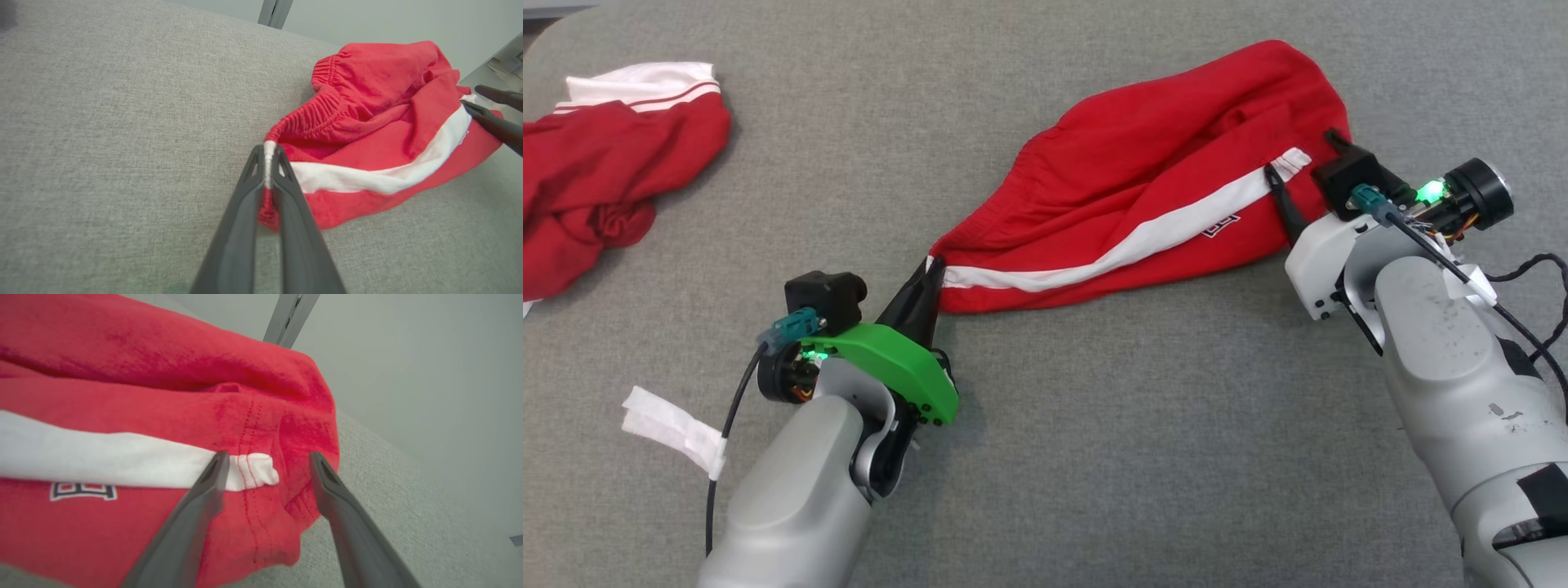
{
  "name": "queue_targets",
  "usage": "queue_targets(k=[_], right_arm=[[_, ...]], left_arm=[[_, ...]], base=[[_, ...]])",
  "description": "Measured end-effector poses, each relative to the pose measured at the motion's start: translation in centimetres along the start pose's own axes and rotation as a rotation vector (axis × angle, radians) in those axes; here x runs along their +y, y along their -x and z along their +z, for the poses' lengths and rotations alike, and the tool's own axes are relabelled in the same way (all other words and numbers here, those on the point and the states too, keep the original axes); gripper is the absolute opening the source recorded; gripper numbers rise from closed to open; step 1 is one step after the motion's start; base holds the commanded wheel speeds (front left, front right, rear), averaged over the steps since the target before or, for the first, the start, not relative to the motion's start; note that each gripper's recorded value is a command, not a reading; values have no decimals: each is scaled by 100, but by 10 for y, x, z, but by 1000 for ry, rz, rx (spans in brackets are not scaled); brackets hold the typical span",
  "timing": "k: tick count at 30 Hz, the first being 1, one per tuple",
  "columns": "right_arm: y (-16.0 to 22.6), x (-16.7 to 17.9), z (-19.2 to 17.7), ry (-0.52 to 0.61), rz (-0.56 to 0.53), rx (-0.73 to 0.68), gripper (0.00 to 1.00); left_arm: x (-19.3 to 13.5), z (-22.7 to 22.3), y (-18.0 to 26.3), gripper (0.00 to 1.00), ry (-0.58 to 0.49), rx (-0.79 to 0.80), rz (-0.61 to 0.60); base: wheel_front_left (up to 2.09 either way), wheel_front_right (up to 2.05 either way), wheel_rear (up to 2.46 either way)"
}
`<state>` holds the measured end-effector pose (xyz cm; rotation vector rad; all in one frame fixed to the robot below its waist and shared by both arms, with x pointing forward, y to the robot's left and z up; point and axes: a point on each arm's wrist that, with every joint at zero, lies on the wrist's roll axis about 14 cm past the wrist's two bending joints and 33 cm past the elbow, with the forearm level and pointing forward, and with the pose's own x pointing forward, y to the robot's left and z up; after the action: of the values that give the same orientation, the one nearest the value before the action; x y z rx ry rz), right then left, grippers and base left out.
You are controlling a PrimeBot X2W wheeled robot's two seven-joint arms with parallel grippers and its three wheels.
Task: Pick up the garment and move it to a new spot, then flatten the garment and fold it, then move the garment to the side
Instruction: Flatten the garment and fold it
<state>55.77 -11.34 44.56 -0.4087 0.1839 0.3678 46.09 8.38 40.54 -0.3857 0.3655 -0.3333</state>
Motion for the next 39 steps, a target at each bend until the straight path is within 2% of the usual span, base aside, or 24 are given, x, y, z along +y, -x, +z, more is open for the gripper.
queue_targets(k=[6,8,10,11,12,21,24,27,28,35,39], right_arm=[[-11,18,-5,23,68,28,100],[-14,22,-4,32,84,28,82],[-15,23,-2,34,89,28,68],[-15,23,-2,34,91,27,52],[-15,23,-2,34,92,27,48],[-10,28,-13,-18,92,70,37],[-9,30,-17,-35,94,83,30],[-8,32,-16,-57,91,78,15],[-8,32,-16,-66,88,73,0],[-1,25,10,-153,42,-26,0],[8,16,38,-205,10,-119,0]], left_arm=[[3,-4,-1,0,11,4,9],[4,-5,-2,0,11,4,10],[4,-6,-2,0,11,5,8],[4,-7,-2,0,12,6,9],[3,-7,-3,0,14,8,8],[-1,-8,-6,0,18,4,-4],[-1,-6,-8,0,17,2,-7],[0,-5,-9,0,13,-4,-10],[0,-4,-9,0,12,-6,-10],[-6,13,-7,0,-4,-61,-30],[-12,30,-1,0,-17,-115,-49]], base=[[0,0,0],[0,0,0],[0,0,0],[0,0,0],[0,0,0],[0,0,0],[0,0,0],[0,0,0],[0,0,0],[0,0,0],[0,0,0]])
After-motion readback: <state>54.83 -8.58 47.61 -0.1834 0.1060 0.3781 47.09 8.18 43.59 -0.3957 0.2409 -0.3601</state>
